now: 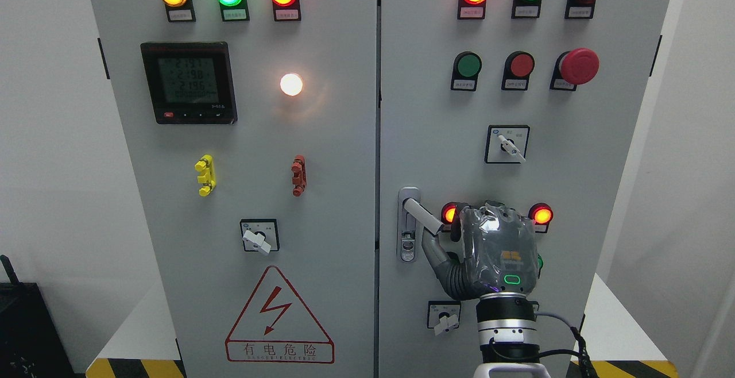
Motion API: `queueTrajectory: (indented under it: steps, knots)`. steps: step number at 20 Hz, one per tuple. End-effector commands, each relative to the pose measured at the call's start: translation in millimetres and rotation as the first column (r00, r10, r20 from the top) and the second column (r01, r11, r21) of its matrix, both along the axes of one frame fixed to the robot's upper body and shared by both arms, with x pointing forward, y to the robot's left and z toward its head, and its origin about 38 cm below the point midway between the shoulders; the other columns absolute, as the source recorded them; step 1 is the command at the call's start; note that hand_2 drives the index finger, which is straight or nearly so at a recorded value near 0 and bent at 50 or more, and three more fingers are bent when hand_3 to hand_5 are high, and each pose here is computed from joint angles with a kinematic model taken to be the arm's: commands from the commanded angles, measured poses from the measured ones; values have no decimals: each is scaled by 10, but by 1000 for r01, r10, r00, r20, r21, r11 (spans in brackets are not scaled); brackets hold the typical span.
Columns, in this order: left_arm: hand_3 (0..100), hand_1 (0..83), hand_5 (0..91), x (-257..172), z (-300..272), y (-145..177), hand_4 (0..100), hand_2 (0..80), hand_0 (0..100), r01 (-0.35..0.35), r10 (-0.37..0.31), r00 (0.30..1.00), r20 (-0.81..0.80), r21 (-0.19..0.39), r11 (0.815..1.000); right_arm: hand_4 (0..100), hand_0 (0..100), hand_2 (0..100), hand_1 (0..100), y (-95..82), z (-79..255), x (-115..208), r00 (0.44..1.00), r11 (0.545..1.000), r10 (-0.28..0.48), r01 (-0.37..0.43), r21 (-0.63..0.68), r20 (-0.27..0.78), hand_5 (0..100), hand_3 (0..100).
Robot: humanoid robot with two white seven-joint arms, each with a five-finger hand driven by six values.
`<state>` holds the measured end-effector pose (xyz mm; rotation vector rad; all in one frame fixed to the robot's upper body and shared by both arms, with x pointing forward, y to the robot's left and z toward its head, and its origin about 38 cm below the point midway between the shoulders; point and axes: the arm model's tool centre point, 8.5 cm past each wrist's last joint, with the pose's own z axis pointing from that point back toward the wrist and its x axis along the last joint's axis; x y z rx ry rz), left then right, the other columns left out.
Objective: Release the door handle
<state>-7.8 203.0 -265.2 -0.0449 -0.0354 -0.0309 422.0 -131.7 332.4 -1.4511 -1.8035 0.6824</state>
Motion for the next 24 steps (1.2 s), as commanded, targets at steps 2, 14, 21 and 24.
queueTrajectory:
  steps: [2, 14, 21, 24]
  knots:
    - [107, 0, 0, 1, 0, -1, 4, 48, 0, 0, 0, 1000, 1, -1, 1000, 768, 476, 748, 419, -23, 12, 2, 1000, 1000, -4, 4, 5, 2, 703, 974]
    - [105, 0, 0, -1, 0, 0, 4, 46, 0, 0, 0, 1000, -1, -1, 1000, 768, 476, 747, 420, -37, 45, 8, 1000, 1000, -8, 7, 8, 9, 704, 974]
    - [105, 0, 0, -1, 0, 0, 4, 47, 0, 0, 0, 1000, -1, -1, 1000, 768, 476, 747, 421, -39, 73, 15, 1000, 1000, -8, 8, 8, 15, 704, 973]
    - [105, 0, 0, -1, 0, 0, 4, 47, 0, 0, 0, 1000, -1, -1, 1000, 769, 476, 747, 422, -39, 67, 14, 1000, 1000, -8, 8, 8, 14, 704, 974]
